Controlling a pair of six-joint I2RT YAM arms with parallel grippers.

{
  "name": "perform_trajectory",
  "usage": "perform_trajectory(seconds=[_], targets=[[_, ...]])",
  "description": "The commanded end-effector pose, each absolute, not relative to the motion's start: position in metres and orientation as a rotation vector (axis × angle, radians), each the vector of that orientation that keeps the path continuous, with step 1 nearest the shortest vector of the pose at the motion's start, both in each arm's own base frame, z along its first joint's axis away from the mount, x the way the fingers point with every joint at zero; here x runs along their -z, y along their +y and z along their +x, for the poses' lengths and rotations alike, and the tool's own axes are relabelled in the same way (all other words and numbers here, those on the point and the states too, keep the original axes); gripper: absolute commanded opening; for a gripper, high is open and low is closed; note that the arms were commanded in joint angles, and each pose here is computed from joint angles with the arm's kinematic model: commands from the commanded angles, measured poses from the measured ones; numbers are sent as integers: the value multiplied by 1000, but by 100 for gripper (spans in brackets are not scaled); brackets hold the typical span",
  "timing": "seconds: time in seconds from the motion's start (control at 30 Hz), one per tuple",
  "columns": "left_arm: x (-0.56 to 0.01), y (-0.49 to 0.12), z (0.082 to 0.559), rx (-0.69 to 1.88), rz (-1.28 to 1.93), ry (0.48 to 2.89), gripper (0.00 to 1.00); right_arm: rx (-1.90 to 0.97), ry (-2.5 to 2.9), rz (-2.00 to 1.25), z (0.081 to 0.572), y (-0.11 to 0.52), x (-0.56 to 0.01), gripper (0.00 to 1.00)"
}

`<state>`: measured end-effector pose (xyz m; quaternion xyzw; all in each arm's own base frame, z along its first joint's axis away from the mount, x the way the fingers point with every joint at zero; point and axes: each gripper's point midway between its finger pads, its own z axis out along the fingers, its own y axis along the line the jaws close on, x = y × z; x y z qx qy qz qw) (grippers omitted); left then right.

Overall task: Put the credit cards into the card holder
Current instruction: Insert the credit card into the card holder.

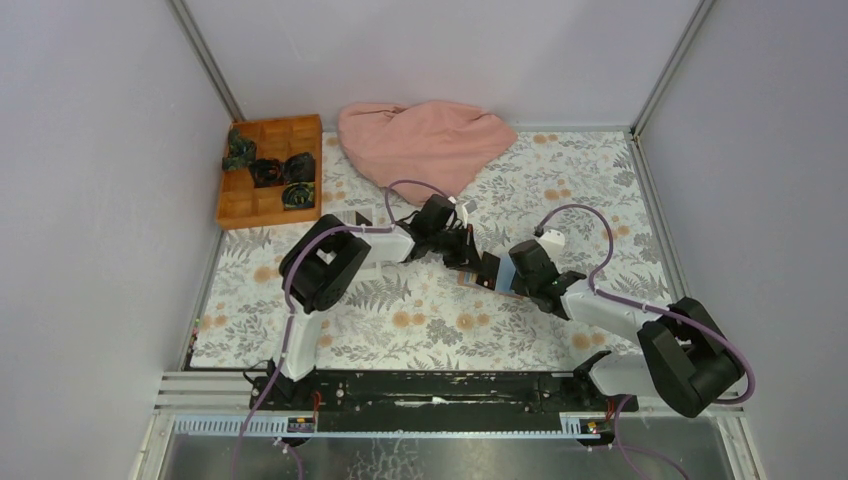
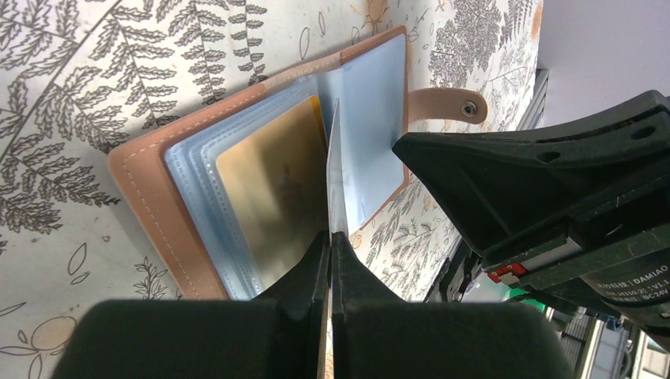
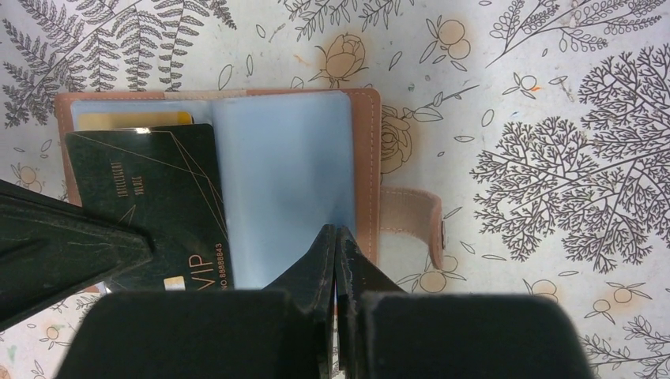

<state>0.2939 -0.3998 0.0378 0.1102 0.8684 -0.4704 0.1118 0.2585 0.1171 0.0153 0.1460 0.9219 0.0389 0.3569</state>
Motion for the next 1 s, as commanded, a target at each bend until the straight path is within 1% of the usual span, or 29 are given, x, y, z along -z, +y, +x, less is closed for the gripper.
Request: perform_trajectory(seconds=[0.0,0.27,0.97], targets=[[-21,-393,300,1310,209,2636,0,-108,2333,422,272,119,-26,0],[-18,-398,300,1335,159,2685,0,-101,2344,423,272,119,-23,0],[-14,-405,296,1426,126,2691,0,-83,2363,435,271,114,-17,0]])
